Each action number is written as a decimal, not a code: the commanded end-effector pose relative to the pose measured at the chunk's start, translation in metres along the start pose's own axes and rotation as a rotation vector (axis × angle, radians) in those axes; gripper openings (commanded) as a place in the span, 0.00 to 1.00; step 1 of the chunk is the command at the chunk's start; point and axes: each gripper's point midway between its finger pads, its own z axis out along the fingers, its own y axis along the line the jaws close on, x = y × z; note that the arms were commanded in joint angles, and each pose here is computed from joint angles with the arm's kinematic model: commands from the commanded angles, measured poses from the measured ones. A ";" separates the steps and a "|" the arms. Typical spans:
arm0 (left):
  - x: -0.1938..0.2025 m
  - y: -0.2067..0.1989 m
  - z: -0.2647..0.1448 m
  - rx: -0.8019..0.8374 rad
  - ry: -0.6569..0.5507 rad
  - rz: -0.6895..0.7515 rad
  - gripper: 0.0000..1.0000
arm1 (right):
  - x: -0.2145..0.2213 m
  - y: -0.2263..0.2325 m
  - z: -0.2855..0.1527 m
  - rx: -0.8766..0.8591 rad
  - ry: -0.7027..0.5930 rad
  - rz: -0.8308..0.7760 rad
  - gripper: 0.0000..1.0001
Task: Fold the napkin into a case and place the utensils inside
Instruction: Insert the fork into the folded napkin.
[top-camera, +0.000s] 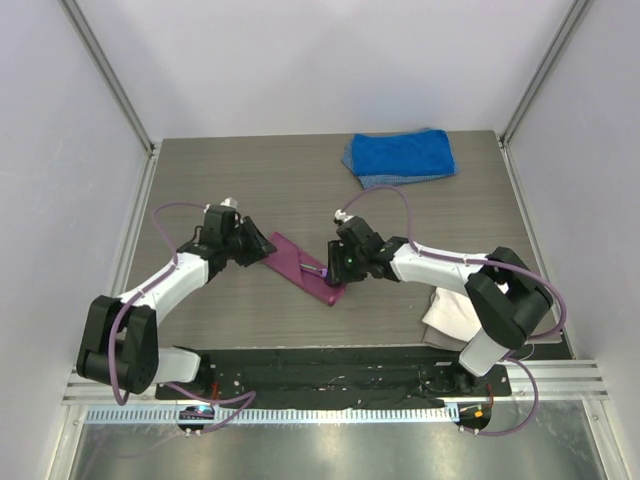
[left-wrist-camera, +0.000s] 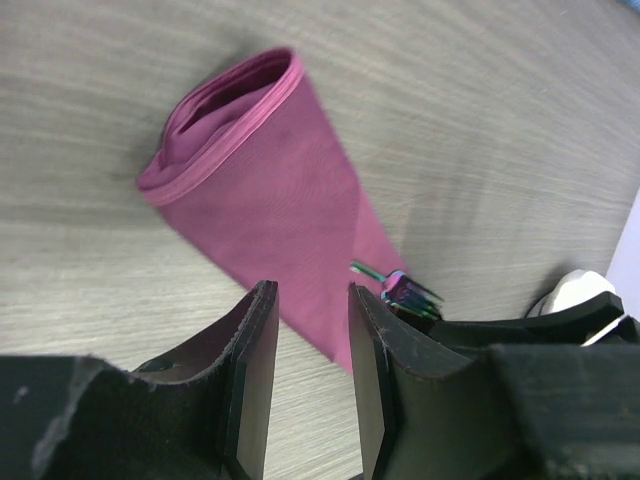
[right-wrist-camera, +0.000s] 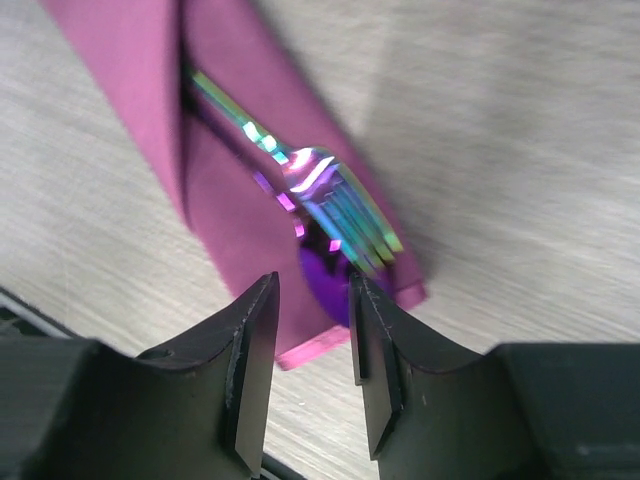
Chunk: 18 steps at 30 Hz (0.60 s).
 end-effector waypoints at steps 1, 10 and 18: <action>0.003 -0.003 -0.005 0.028 -0.020 -0.010 0.38 | -0.001 0.027 0.005 -0.056 -0.002 -0.012 0.41; 0.006 -0.004 -0.008 0.044 -0.043 -0.020 0.38 | 0.000 0.037 -0.017 -0.063 -0.044 -0.044 0.43; 0.020 0.009 -0.001 0.029 -0.031 -0.017 0.38 | -0.008 0.013 -0.024 0.066 -0.079 -0.092 0.47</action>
